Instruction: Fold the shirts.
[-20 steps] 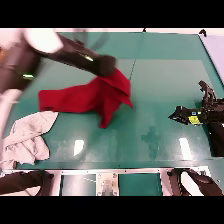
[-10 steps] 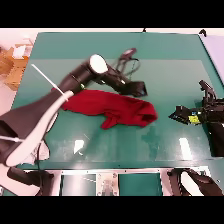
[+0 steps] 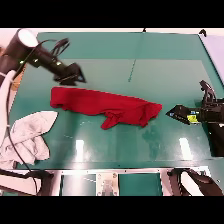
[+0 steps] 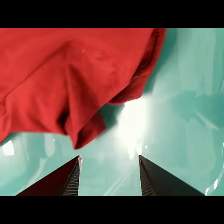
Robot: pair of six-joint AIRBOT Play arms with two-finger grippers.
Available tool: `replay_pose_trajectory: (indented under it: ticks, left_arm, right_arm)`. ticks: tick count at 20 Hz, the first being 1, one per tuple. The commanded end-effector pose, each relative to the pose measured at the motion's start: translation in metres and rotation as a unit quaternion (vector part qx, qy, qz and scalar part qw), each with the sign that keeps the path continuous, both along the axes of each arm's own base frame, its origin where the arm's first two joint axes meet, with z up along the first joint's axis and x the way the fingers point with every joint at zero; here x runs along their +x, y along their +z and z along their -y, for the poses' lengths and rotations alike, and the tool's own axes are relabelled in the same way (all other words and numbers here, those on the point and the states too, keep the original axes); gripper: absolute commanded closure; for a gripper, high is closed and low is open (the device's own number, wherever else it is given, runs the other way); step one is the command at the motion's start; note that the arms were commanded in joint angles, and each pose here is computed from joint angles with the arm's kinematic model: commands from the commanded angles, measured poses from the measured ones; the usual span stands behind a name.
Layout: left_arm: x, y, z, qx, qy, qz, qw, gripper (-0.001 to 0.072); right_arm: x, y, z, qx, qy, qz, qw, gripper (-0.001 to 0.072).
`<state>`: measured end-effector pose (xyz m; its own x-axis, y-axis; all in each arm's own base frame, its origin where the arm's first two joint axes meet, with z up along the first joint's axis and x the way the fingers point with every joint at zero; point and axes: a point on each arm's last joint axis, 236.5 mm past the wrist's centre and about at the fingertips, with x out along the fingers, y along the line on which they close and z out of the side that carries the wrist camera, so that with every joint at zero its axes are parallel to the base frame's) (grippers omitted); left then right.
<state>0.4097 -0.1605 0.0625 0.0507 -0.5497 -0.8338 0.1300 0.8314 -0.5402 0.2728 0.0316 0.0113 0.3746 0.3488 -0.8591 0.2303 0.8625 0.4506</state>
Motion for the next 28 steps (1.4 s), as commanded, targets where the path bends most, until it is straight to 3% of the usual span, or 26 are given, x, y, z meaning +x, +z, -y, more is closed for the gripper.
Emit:
replay_pose_trajectory:
  ticks: [1, 6, 8, 11, 12, 13, 15, 16, 17, 18, 23, 28]
  left_arm:
    - [-0.032, -0.062, -0.059, 0.055, 0.052, -0.081, 0.994, 0.0083]
    - [-0.024, -0.118, -0.091, 0.059, 0.128, -0.074, 0.987, 0.0083]
    - [-0.016, -0.119, -0.108, 0.058, 0.155, -0.064, 0.984, 0.0084]
    - [-0.015, -0.12, -0.126, 0.06, 0.171, -0.063, 0.981, 0.0086]
    - [-0.013, -0.121, -0.129, 0.061, 0.172, -0.058, 0.982, 0.0115]
    - [-0.009, -0.124, -0.13, 0.062, 0.176, -0.054, 0.981, 0.0114]
    - [-0.01, -0.137, -0.126, 0.053, 0.179, -0.072, 0.98, 0.0116]
    - [-0.012, -0.145, -0.125, 0.051, 0.178, -0.083, 0.979, 0.0297]
    - [-0.01, -0.148, -0.126, 0.052, 0.176, -0.082, 0.98, 0.0646]
    - [-0.004, -0.146, -0.128, 0.054, 0.183, -0.069, 0.979, 0.0688]
    - [0.027, -0.095, -0.127, 0.041, 0.167, -0.023, 0.985, 0.0689]
    - [0.061, 0.027, -0.107, -0.015, 0.142, 0.085, 0.986, 0.0689]
  right_arm:
    - [0.008, -0.02, 0.006, 0.007, -0.038, -0.013, 0.999, 0.0295]
    - [0.04, -0.063, -0.008, 0.084, -0.077, -0.05, 0.992, 0.0297]
    - [0.053, -0.079, -0.011, 0.102, -0.083, -0.051, 0.99, 0.0355]
    - [0.07, -0.086, -0.018, 0.131, -0.079, -0.042, 0.987, 0.0356]
    - [0.076, -0.086, -0.019, 0.137, -0.075, -0.037, 0.987, 0.036]
    - [0.081, -0.086, -0.021, 0.144, -0.074, -0.033, 0.986, 0.038]
    - [0.088, -0.086, -0.021, 0.151, -0.076, -0.033, 0.985, 0.0516]
    - [0.09, -0.087, -0.021, 0.151, -0.076, -0.033, 0.985, 0.0552]
    - [0.09, -0.086, -0.021, 0.148, -0.07, -0.029, 0.986, 0.065]
    - [0.092, -0.085, -0.02, 0.143, -0.057, -0.02, 0.988, 0.0696]
    - [0.117, -0.056, -0.018, 0.141, -0.038, 0.025, 0.989, 0.0697]
    - [0.172, 0.073, -0.023, 0.148, 0.035, 0.148, 0.977, 0.0697]
